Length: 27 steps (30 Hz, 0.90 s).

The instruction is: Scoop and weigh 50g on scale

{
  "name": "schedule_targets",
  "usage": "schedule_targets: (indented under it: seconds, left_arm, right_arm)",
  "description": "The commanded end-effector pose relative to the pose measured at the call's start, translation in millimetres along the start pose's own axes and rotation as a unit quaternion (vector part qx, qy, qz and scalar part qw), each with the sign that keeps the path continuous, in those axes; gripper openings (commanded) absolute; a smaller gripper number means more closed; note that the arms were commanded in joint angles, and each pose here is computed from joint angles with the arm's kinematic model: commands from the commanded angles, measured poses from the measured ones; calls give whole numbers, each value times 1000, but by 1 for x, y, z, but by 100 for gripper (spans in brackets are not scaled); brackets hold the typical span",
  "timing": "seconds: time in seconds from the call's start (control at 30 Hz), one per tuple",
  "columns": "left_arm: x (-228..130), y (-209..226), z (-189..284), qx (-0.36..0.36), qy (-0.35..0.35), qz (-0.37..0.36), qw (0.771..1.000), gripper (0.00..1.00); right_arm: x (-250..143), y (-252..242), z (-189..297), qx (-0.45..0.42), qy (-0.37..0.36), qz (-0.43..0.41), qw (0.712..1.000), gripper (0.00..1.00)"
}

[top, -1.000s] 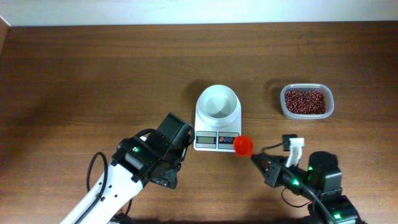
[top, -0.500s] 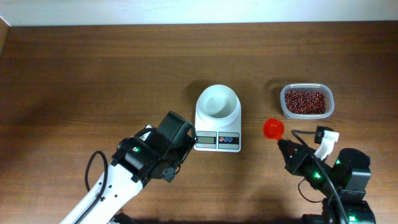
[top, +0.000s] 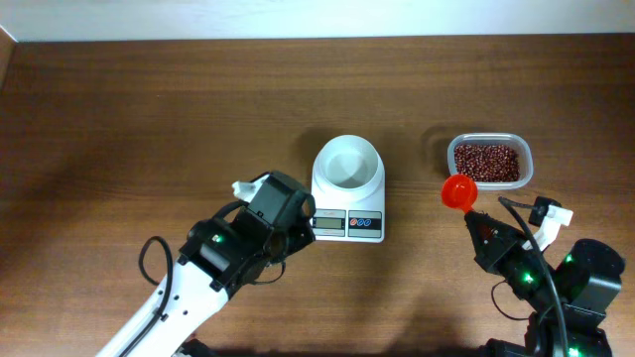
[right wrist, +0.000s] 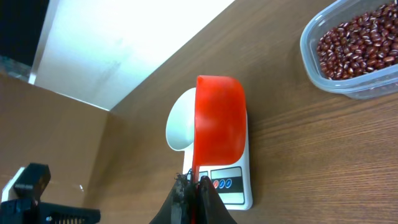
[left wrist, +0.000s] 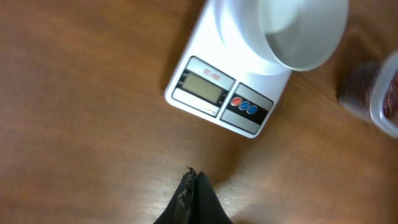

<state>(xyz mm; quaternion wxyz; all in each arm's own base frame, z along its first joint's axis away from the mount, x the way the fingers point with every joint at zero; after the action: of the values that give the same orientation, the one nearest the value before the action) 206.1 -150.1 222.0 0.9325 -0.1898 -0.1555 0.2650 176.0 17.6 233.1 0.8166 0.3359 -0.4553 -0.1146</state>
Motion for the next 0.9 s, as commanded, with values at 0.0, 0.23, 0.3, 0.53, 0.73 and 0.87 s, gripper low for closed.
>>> schedule_targets:
  seconds: [0.0, 0.23, 0.3, 0.53, 0.73, 0.87]
  left_arm:
    - [-5, -15, 0, -33, -13, -167, 985, 0]
    - [-27, -42, -16, -65, -13, -374, 925, 0]
    - [-35, -48, -28, -65, -6, -402, 913, 0]
    - [-45, -50, -89, 16, -13, -437, 899, 0]
    - [-42, -42, -125, 75, -23, -464, 883, 0]
    - [-44, -44, -146, 74, -24, -472, 878, 0]
  right_arm:
    - [6, 9, 5, 18, -8, 15, 1000, 4]
    - [6, 9, 5, 18, -8, 15, 1000, 4]
    - [6, 9, 5, 18, -8, 15, 1000, 4]
    - [6, 8, 5, 16, -9, 15, 1000, 4]
    - [7, 8, 5, 13, -12, 16, 1000, 4]
    - [7, 8, 5, 13, -12, 16, 1000, 4]
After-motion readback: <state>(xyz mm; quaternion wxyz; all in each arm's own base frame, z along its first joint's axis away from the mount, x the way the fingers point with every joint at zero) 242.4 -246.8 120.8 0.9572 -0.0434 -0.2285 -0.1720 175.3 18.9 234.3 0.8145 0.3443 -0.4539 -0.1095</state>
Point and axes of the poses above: each gripper's point midway between its finger pads, its own z axis back along the fingers, its own y axis along the line the jaws close on, x = y × z, the point moved 7 cm from there along z, back along the fingers, and after that the axes turned 8 degrees about z, right-handed, at the moved point
